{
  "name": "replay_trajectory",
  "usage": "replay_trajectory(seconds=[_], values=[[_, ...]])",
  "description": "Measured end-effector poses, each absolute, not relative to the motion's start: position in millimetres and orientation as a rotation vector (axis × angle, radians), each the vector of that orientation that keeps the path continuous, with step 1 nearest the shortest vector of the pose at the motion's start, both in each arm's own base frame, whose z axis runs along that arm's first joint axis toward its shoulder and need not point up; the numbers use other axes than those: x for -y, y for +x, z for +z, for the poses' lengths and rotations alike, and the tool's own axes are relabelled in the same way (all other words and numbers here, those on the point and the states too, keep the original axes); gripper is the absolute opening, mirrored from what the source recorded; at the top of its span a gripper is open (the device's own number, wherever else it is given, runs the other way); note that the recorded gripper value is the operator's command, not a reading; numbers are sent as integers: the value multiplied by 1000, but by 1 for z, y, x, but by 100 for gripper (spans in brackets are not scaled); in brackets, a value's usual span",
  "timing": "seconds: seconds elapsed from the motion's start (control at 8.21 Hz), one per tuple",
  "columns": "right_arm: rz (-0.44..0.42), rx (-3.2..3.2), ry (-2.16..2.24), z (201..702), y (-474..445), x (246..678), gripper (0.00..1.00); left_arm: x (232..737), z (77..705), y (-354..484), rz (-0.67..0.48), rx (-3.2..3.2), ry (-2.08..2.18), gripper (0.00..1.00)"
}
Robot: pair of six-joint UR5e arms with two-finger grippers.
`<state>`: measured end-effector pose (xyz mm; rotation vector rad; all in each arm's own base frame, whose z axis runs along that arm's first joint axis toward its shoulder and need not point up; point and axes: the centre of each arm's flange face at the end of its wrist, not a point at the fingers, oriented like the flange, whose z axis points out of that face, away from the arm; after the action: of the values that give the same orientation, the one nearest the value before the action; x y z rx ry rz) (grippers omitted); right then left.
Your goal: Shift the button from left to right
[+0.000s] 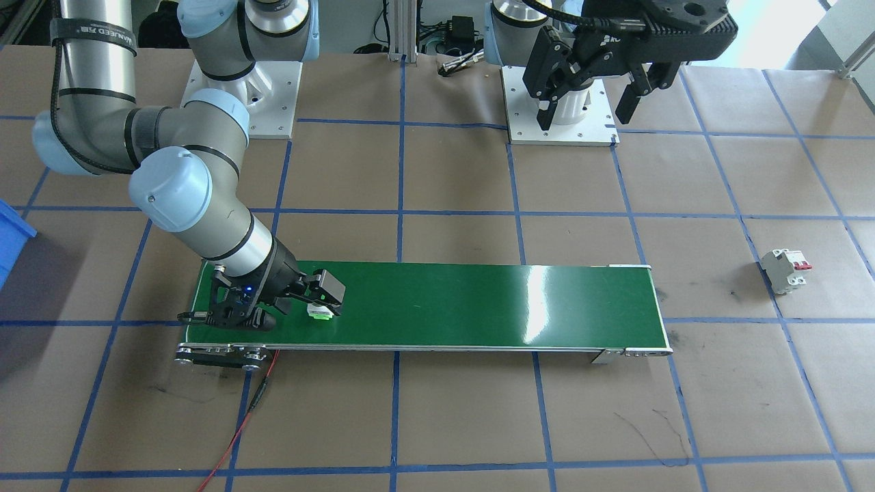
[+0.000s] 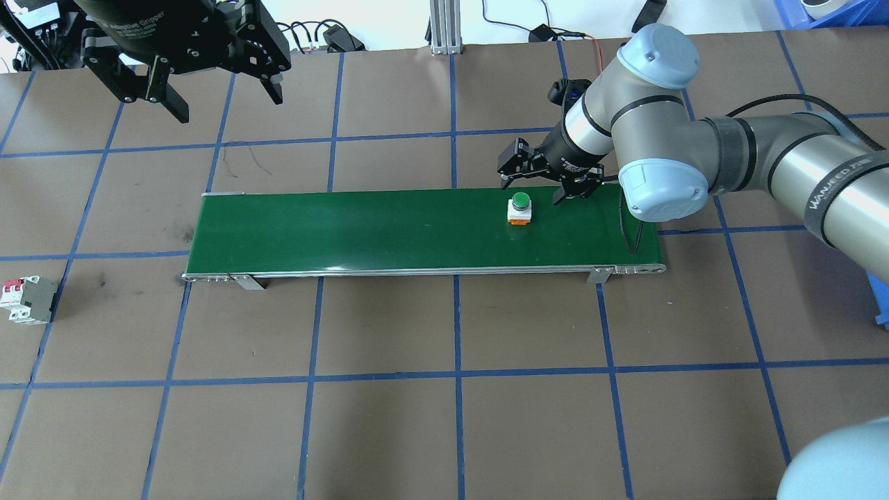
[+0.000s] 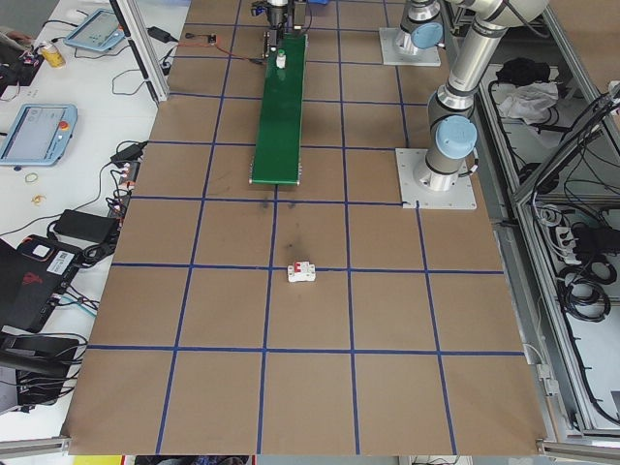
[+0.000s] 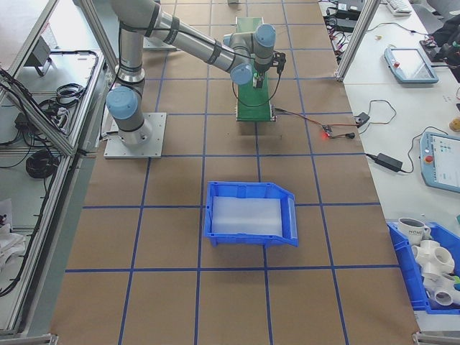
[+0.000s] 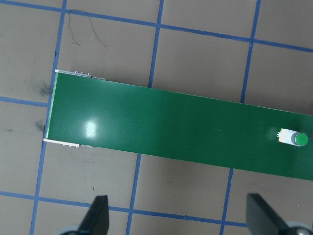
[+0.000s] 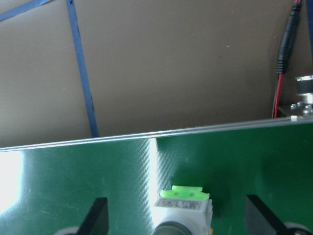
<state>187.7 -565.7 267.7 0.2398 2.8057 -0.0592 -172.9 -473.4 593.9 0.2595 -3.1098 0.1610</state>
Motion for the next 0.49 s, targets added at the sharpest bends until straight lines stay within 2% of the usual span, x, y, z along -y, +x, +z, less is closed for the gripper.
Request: replay_trajectory(seconds=[0.24, 0.37, 0.49], values=[[-62, -2909, 179, 255, 179, 568, 2, 472, 593, -172, 145, 3113, 261, 100], [-20, -2971, 152, 251, 173, 565, 0, 472, 593, -172, 143, 3113, 261, 100], [63, -3023, 129, 248, 166, 559, 0, 472, 593, -172, 141, 3113, 261, 100]])
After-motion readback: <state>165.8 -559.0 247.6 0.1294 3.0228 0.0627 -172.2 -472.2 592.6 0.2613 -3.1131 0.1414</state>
